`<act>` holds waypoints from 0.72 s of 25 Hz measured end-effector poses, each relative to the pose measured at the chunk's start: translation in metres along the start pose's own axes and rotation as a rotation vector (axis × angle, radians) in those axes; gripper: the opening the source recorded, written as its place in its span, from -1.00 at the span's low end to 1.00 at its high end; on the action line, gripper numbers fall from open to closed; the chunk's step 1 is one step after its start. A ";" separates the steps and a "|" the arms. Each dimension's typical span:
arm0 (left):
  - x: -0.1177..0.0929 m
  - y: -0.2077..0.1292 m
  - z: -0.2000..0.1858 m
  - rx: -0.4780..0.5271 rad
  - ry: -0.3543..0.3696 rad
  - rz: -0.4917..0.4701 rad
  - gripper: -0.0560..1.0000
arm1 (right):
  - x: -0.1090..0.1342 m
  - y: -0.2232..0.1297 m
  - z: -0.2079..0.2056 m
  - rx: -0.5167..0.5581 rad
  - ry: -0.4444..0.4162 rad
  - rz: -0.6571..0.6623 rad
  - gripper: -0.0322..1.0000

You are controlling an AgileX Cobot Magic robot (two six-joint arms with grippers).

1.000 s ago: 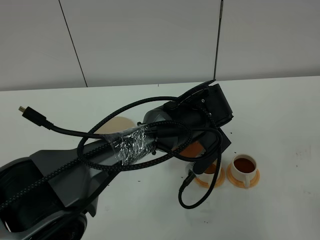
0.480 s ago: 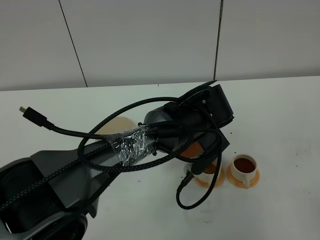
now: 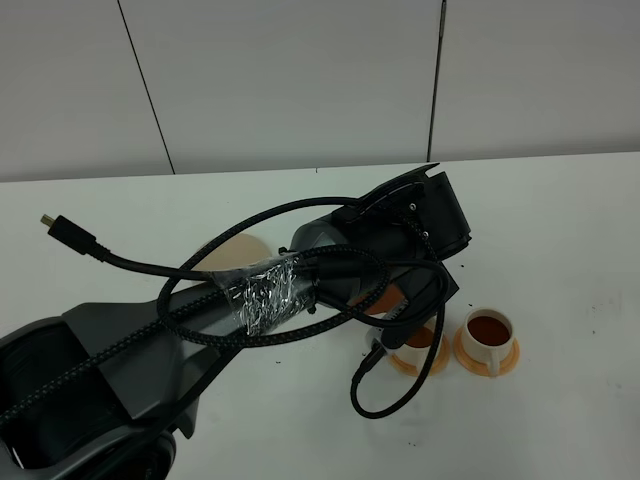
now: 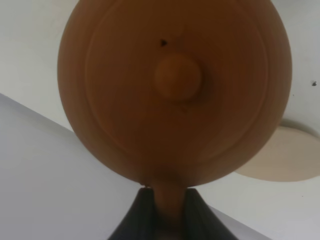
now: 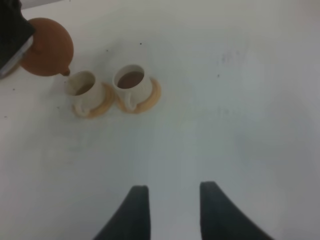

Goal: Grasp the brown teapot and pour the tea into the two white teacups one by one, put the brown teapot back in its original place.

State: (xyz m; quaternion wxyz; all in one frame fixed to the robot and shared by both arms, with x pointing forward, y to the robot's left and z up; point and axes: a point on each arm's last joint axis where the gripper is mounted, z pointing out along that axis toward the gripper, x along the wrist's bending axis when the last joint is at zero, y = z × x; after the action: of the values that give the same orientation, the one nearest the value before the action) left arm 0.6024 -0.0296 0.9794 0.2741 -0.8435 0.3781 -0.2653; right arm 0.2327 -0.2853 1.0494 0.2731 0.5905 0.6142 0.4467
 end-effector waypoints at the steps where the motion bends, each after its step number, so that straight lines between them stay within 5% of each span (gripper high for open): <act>1: 0.000 0.000 0.000 0.000 0.000 0.000 -0.58 | 0.000 0.000 0.000 0.000 0.000 0.000 -0.47; 18: 0.002 0.003 -0.002 -0.003 0.022 0.007 -0.58 | 0.000 0.000 0.000 0.000 0.000 0.000 -0.47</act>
State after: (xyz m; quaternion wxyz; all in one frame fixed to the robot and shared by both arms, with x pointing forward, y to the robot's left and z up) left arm 0.6008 -0.0336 0.9798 0.2696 -0.8395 0.3846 -0.2732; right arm 0.2327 -0.2853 1.0494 0.2731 0.5905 0.6142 0.4467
